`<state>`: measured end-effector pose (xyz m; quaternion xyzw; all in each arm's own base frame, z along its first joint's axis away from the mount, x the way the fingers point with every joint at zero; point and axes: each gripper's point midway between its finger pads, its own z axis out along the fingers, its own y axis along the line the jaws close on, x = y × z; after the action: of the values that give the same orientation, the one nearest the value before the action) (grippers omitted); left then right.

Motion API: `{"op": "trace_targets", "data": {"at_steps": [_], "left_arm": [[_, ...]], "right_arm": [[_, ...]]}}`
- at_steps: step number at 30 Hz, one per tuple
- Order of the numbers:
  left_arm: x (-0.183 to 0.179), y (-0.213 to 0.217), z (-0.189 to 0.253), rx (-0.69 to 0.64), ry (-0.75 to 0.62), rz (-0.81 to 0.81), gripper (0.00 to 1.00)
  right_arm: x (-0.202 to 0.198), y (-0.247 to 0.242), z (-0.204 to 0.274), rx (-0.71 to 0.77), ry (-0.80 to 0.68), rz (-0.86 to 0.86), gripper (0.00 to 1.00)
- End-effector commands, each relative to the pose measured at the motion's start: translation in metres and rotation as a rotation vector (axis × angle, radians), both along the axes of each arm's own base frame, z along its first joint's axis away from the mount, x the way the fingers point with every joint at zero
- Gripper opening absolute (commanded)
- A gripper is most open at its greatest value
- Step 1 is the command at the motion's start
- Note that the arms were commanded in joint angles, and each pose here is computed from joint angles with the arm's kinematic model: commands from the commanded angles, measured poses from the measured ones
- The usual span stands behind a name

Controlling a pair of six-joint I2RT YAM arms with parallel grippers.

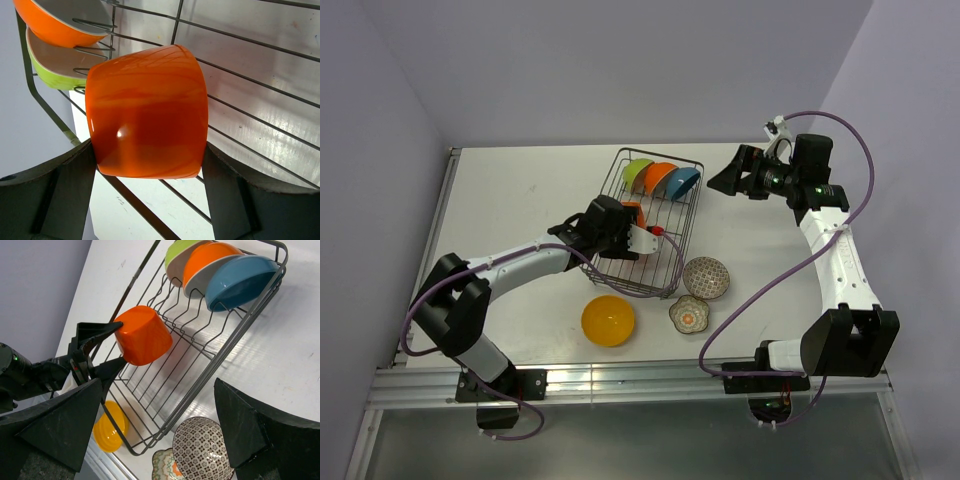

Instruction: Load the bowls into the dish rack

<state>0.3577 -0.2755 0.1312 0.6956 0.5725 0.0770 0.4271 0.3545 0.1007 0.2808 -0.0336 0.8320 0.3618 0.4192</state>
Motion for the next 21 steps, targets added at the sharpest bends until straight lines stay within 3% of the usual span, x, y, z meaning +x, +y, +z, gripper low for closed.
{"op": "trace_targets", "data": {"at_steps": [1,2,3,6,21], "left_arm": [[0.01,-0.004,0.015,-0.018,-0.055,0.005,0.25],[0.01,-0.004,0.014,-0.015,-0.052,0.005,0.31],[0.009,-0.003,0.012,-0.009,-0.042,0.005,0.43],[0.006,-0.003,0.009,0.001,-0.025,0.0,0.55],[-0.013,0.0,-0.001,0.025,0.05,-0.029,0.85]], "right_arm": [[0.003,-0.001,0.017,-0.01,-0.061,0.012,1.0],[0.003,-0.002,0.016,-0.01,-0.058,0.011,1.0],[0.003,-0.002,0.016,-0.011,-0.06,0.011,1.0],[0.002,-0.002,0.014,-0.013,-0.055,0.009,1.0],[0.004,-0.004,0.014,-0.025,-0.05,0.0,1.0]]}}
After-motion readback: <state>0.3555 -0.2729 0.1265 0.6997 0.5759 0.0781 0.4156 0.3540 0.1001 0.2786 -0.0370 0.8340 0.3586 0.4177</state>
